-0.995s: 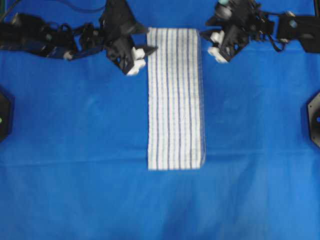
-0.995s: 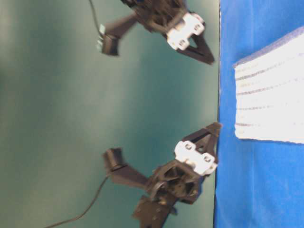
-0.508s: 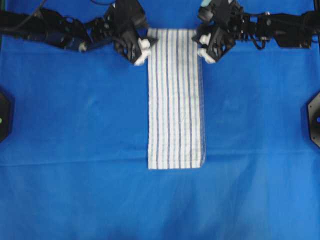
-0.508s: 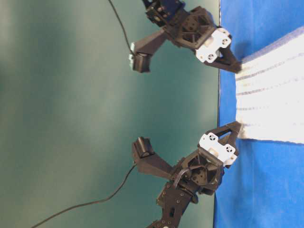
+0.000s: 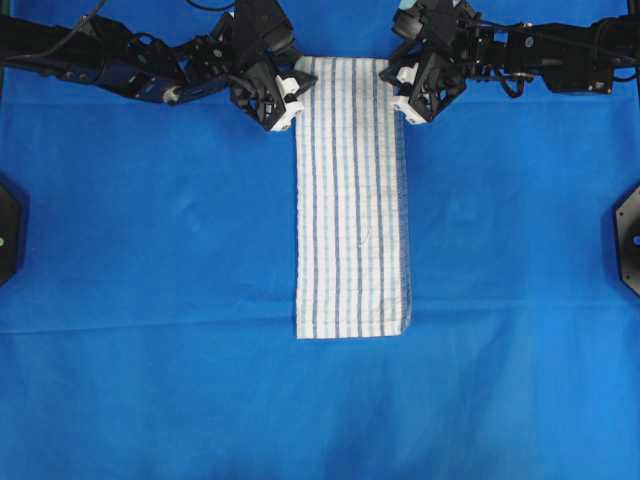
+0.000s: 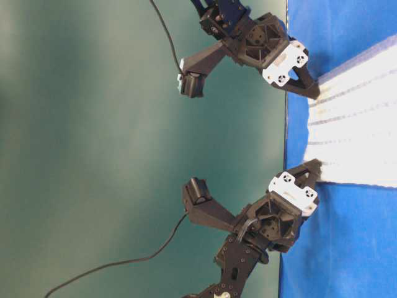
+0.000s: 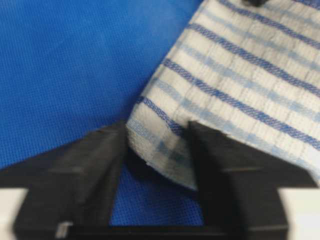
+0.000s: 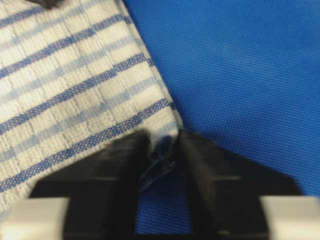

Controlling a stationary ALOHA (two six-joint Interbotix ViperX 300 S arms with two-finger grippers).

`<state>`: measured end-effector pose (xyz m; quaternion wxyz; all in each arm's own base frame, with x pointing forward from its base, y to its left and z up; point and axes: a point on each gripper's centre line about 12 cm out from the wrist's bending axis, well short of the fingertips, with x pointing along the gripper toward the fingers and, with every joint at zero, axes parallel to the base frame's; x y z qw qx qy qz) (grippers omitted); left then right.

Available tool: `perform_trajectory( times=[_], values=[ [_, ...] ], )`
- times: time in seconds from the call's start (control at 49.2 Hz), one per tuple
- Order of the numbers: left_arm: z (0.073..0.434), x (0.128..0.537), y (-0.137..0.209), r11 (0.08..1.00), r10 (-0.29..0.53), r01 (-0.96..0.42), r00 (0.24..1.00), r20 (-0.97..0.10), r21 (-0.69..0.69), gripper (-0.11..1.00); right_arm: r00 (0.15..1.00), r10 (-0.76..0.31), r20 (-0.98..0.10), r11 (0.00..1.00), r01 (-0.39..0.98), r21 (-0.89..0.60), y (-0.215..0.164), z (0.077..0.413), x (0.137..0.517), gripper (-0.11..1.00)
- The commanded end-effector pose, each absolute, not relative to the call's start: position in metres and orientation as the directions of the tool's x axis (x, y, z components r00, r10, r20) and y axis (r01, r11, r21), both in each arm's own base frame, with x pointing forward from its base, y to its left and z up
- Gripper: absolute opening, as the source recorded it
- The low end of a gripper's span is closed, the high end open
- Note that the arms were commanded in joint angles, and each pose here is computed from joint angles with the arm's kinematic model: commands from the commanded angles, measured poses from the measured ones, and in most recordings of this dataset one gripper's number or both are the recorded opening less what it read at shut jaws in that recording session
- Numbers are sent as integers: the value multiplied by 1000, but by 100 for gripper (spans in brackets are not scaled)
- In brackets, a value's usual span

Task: Fold the blue towel.
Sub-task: 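Move both grippers to the towel's far end and pinch its corners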

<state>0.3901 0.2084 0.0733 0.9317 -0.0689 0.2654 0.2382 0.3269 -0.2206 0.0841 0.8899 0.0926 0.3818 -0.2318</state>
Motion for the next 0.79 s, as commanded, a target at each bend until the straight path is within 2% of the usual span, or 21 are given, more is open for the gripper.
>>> perform_trajectory(
  times=[0.0, 0.061, 0.142, 0.487, 0.772],
  values=[
    [81, 393, 211, 879, 411, -476, 752, -515, 6, 29, 617, -350, -705, 878, 479, -16, -222, 92, 331, 21],
    [81, 393, 209, 884, 408, -467, 751, -519, 20, 16, 621, -346, -704, 880, 474, -14, -220, 92, 332, 8],
    [81, 395, 207, 890, 403, -454, 755, -518, 30, 3, 621, -342, -705, 883, 469, -15, -219, 91, 332, 7],
    [87, 395, 208, 892, 408, -449, 759, -508, 45, 3, 626, -349, -698, 879, 476, -13, -217, 98, 330, 7],
    [130, 396, 209, 898, 425, -430, 790, -443, 95, 3, 660, -381, -648, 874, 486, -19, -211, 132, 319, 7]
  ],
)
